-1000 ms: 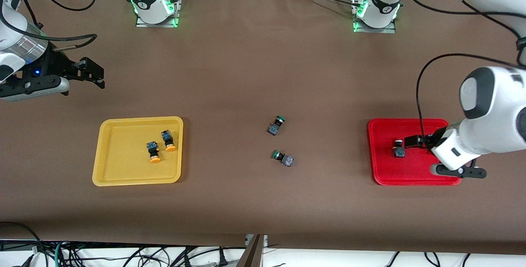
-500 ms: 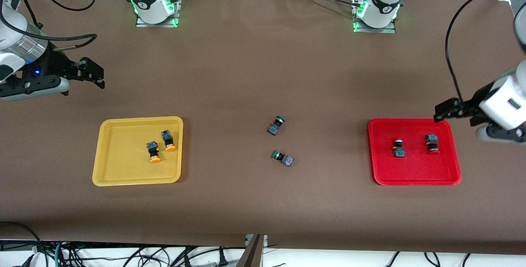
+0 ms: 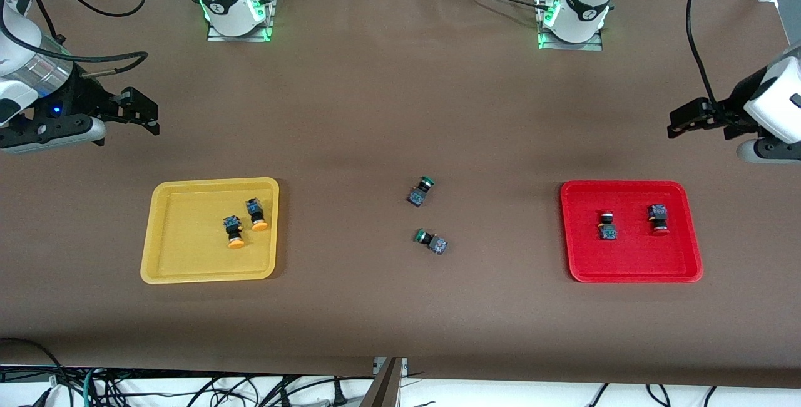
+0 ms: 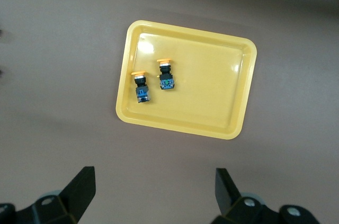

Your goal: Place red and yellow buttons in trays

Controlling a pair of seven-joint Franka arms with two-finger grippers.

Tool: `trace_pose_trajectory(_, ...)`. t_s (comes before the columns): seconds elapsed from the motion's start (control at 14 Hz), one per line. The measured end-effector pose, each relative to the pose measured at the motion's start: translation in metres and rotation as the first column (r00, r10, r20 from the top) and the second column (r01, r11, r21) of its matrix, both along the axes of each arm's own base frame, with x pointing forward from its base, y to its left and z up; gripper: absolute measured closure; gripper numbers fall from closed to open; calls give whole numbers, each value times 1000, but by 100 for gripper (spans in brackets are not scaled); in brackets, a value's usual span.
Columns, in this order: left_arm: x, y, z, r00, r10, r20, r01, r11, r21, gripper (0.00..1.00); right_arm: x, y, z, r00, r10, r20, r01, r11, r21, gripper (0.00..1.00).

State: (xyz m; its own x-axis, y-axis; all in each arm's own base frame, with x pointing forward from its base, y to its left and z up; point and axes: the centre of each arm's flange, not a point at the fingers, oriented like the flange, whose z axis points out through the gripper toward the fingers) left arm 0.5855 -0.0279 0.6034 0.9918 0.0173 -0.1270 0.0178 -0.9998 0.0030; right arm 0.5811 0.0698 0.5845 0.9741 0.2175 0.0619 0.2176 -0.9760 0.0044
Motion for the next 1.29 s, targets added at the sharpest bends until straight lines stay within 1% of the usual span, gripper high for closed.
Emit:
trace_pose_trajectory(0.14, -15, 0, -7, 1000, 2, -26, -2, 1000, 4, 0, 0, 0, 0, 1000, 0, 0, 0, 1000, 1, 0)
trace_pose_trajectory(0.36, -22, 1, -9, 1000, 4, -19, -4, 1000, 6, 0, 0, 0, 0, 1000, 0, 0, 0, 1000, 2, 0)
trace_pose_trajectory(0.64, -21, 6, -17, 1000, 13, -28, -13, 1000, 6, 0, 0, 0, 0, 1000, 0, 0, 0, 1000, 2, 0)
trace_pose_trajectory(0.86, -20, 8, -17, 1000, 18, -22, -17, 1000, 6, 0, 0, 0, 0, 1000, 0, 0, 0, 1000, 2, 0)
trace_pose_trajectory(1.29, -12, 8, -20, 1000, 18, -20, -18, 1000, 5, 0, 0, 0, 0, 1000, 0, 0, 0, 1000, 2, 0)
